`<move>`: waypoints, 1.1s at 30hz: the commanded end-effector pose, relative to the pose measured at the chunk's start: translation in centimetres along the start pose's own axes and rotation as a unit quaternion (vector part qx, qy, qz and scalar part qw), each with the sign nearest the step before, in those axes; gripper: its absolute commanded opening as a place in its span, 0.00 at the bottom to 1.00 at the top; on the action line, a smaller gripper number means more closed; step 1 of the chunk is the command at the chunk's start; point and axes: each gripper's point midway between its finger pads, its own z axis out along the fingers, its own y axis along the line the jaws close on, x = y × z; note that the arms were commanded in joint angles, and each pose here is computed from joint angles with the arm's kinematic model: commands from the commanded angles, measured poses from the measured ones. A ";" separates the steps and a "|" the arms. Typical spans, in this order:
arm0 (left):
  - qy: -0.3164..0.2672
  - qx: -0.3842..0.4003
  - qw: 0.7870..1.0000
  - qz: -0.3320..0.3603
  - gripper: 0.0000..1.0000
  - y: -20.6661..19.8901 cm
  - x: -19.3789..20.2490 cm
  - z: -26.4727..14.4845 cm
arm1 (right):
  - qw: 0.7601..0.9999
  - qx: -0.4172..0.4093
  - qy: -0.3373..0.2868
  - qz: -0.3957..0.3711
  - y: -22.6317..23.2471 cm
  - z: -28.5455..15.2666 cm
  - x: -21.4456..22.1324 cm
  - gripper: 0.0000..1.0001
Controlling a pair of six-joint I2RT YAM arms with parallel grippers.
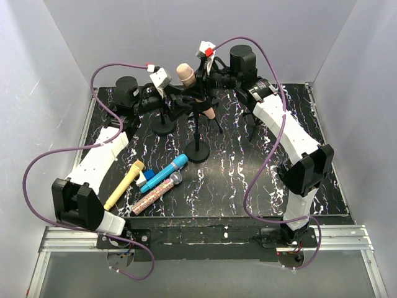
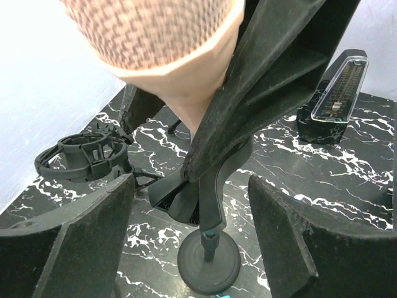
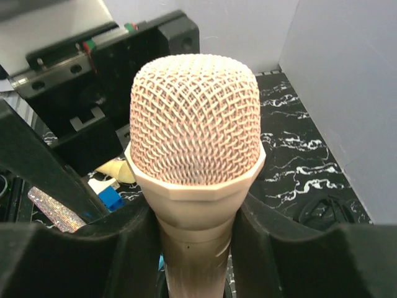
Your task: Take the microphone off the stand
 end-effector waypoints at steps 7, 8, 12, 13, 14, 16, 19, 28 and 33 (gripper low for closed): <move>-0.015 0.080 0.996 -0.020 0.75 -0.4 1.5 2.2 | 0.999 -0.020 -0.037 -0.020 1.3 -1.3 -3.4 0.10; -0.016 0.088 0.996 -0.012 0.76 -0.6 1.4 2.2 | 0.999 -0.032 -0.038 -0.018 1.6 -1.4 -3.4 0.06; -0.014 0.124 0.992 0.001 0.72 -1.6 1.8 2.0 | 0.997 -0.061 -0.037 -0.015 2.4 -1.9 -3.1 0.01; -0.014 0.128 0.992 -0.001 0.68 -1.7 2.0 2.0 | 0.997 -0.065 -0.034 -0.012 2.6 -1.9 -2.9 0.01; -0.019 0.131 0.991 -0.001 0.67 -1.9 1.8 2.0 | 0.997 -0.067 -0.032 -0.010 2.6 -2.0 -2.8 0.01; -0.028 0.129 0.991 -0.003 0.65 -2.0 1.8 2.0 | 0.997 -0.069 -0.029 -0.005 2.5 -2.0 -2.5 0.01; -0.035 0.127 0.991 -0.002 0.66 -2.0 1.6 2.0 | 0.997 -0.072 -0.027 0.002 2.5 -2.1 -2.3 0.01; -0.016 0.151 0.988 0.019 0.61 -2.3 2.6 2.0 | 0.996 -0.079 -0.026 0.013 2.2 -2.0 -2.2 0.01; -0.009 0.145 0.989 0.021 0.63 -2.0 3.0 2.0 | 0.996 -0.079 -0.027 0.017 2.3 -1.9 -2.2 0.01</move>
